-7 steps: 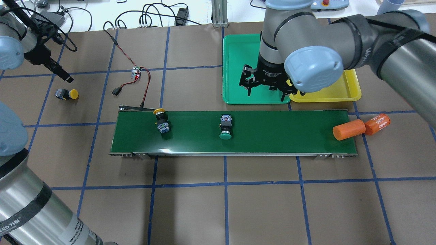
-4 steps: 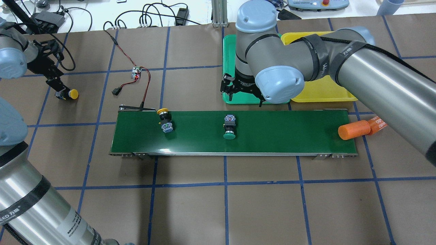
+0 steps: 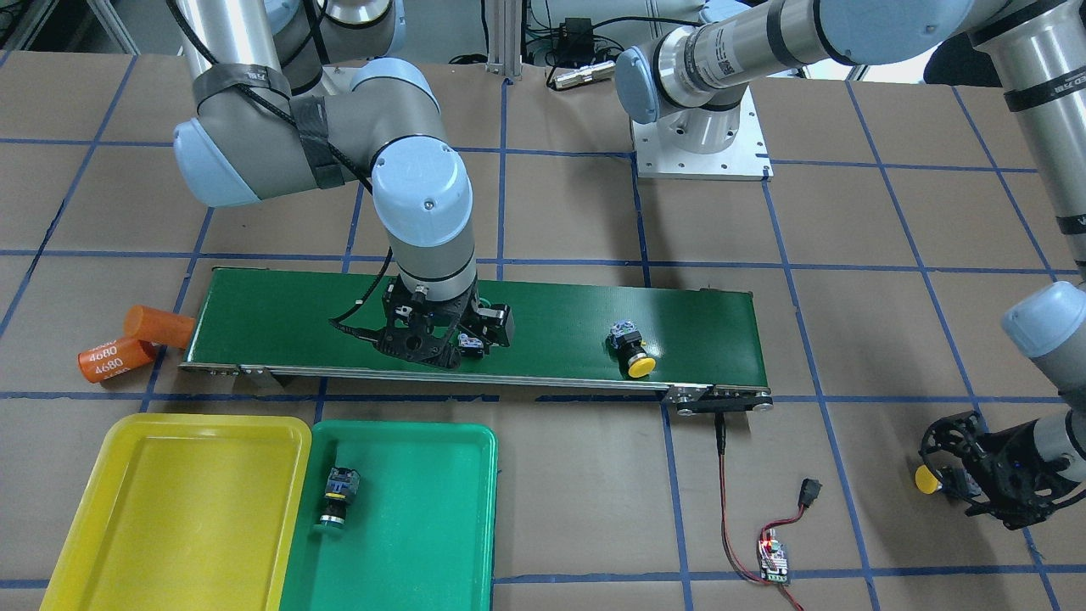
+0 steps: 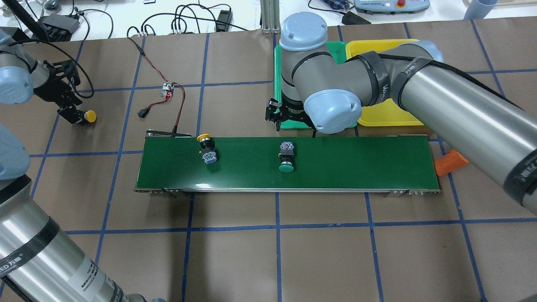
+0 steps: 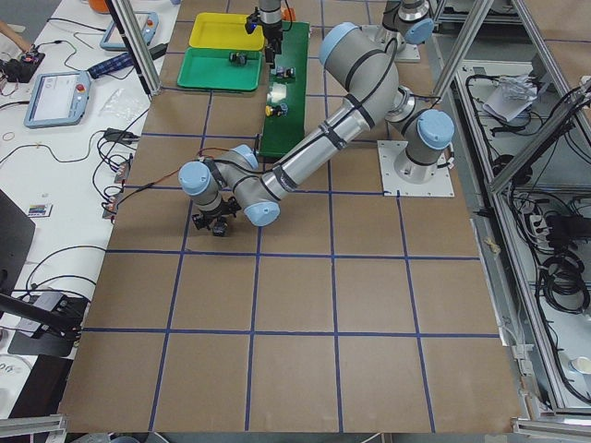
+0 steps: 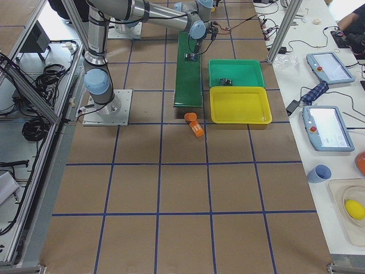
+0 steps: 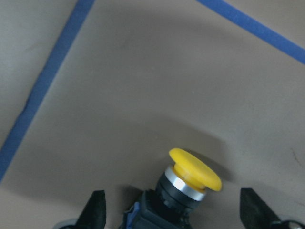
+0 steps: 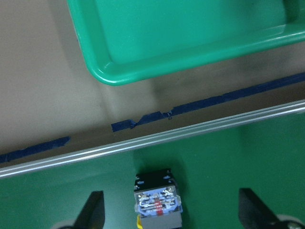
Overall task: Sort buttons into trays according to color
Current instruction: 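Grasp green button with right gripper while left grasps another yellow button, then drop green button in green tray while left places yellow button on belt, then lower the right gripper onto a yellow button and grasp it, then carry the yellow button into the yellow tray and release it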
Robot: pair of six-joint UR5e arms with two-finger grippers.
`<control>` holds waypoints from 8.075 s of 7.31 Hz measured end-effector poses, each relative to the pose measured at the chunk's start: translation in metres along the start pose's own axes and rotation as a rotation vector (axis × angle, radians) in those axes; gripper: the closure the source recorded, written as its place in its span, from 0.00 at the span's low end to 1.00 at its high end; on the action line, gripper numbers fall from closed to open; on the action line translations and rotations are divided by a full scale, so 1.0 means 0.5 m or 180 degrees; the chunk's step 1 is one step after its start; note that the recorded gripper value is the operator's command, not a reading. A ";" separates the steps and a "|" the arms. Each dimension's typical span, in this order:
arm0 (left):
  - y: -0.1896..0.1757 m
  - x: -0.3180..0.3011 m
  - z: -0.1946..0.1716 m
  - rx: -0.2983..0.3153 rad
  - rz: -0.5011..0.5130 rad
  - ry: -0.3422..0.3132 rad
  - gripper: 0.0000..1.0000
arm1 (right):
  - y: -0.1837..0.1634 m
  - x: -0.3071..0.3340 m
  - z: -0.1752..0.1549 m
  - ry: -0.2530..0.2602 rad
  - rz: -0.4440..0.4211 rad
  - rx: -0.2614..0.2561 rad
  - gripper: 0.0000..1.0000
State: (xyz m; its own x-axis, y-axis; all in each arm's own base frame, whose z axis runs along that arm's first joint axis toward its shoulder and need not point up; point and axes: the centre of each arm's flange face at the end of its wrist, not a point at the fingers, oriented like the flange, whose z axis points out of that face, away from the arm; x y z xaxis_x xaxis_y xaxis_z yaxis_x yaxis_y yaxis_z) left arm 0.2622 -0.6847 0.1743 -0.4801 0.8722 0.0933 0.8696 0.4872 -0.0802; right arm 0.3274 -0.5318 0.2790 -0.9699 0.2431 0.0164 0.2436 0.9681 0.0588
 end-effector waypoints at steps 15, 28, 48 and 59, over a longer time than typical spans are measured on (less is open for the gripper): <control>-0.413 0.521 -0.158 -0.0265 -0.4288 0.0058 1.00 | -0.143 0.181 -0.079 0.0200 0.0070 0.0390 1.00; -0.606 0.711 -0.410 -0.0110 -0.3722 -0.0335 0.00 | -0.287 0.138 -0.023 -0.0139 -0.0120 0.0844 0.00; -0.540 0.735 -0.502 -0.0302 -0.3541 -0.0636 0.00 | 0.019 0.039 0.070 -0.0208 -0.0561 -0.0260 1.00; -0.541 0.733 -0.505 -0.0284 -0.3548 -0.0623 0.00 | -0.334 0.495 -0.052 0.0238 0.0307 0.0428 1.00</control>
State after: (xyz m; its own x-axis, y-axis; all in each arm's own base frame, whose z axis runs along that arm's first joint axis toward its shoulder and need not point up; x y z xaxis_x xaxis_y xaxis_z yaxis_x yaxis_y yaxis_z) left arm -0.1200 -0.5075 0.4806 -0.9948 -0.0502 -0.0889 -0.0524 0.9984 0.0221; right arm 0.0466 -0.6351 0.2993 -0.9380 0.3349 0.0901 0.3282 0.9411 -0.0808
